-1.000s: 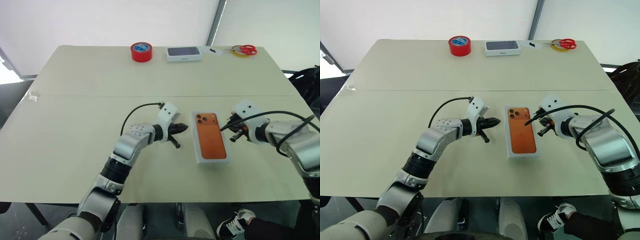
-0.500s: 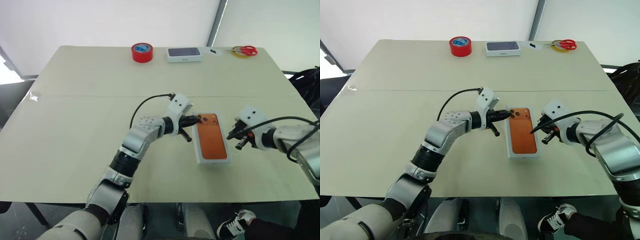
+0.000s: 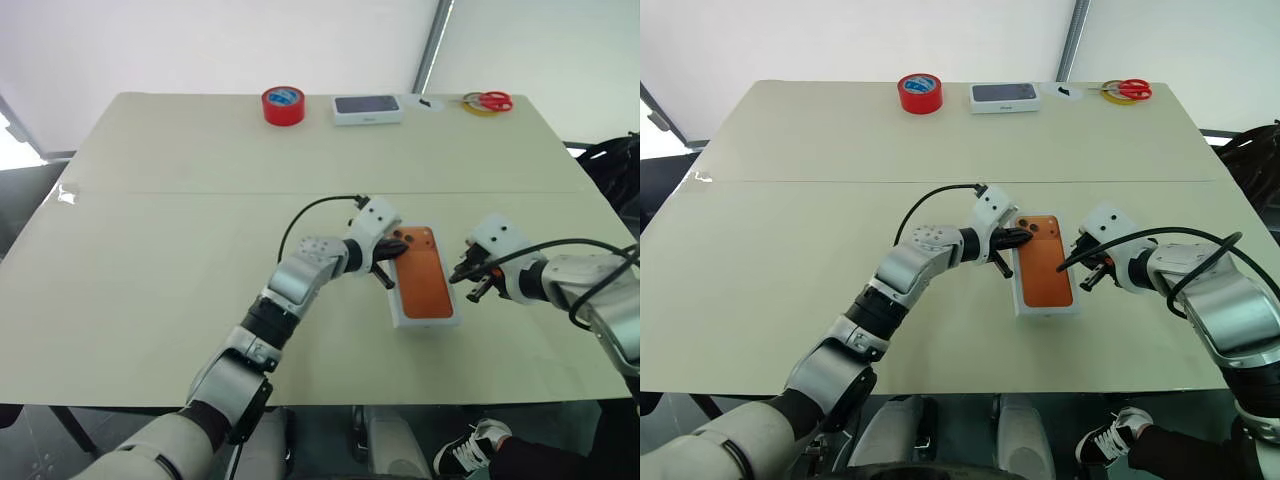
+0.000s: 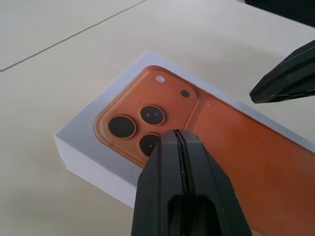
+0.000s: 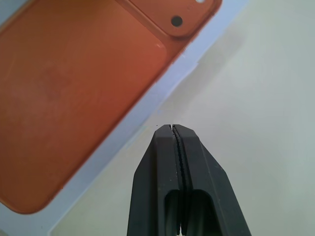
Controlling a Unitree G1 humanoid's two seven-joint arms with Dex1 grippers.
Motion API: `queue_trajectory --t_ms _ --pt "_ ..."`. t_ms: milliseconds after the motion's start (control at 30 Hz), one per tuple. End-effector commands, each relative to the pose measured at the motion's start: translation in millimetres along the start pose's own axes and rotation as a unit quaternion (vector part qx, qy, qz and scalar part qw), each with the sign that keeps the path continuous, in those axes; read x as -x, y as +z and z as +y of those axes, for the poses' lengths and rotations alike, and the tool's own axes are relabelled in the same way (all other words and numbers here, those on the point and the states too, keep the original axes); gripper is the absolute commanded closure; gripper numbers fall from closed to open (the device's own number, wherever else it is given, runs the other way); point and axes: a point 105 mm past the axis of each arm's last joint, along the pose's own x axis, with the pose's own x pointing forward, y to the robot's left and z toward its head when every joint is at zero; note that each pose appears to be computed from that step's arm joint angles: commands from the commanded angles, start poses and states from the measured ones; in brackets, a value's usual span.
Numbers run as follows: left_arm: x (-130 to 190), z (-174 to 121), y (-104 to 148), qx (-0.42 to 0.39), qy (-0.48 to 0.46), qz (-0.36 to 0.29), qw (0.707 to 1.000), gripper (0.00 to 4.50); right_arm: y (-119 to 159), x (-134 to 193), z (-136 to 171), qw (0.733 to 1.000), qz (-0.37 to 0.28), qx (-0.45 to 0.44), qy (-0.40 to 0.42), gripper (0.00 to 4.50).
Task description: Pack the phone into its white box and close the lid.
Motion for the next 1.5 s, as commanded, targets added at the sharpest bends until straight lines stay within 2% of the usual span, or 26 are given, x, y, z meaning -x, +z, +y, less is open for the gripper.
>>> queue_trajectory --t_ms 33,233,367,700,1167,1500 --pt "24 4 12 -0.010 -0.010 -0.024 1.000 4.50 5 4 -9 1.000 -0.012 0.002 -0.024 4.48" --pt "52 -3 -10 -0.048 -0.053 0.031 0.997 4.50 3 -4 -2 1.000 -0.010 -0.004 -0.011 4.48" --pt "48 -12 -19 -0.056 -0.070 0.045 0.995 4.50 4 -8 4 1.000 -0.013 -0.008 0.002 4.48" --pt "22 -42 -17 -0.018 -0.122 0.032 0.992 4.50 8 -6 9 1.000 -0.018 -0.011 0.020 4.48" --pt "21 -38 -3 0.028 -0.105 -0.001 0.994 4.50 13 0 4 1.000 -0.021 -0.012 0.014 4.48" --pt "21 -33 -8 0.038 -0.095 0.003 0.995 4.50 14 1 0 1.000 -0.021 -0.010 0.008 4.48"
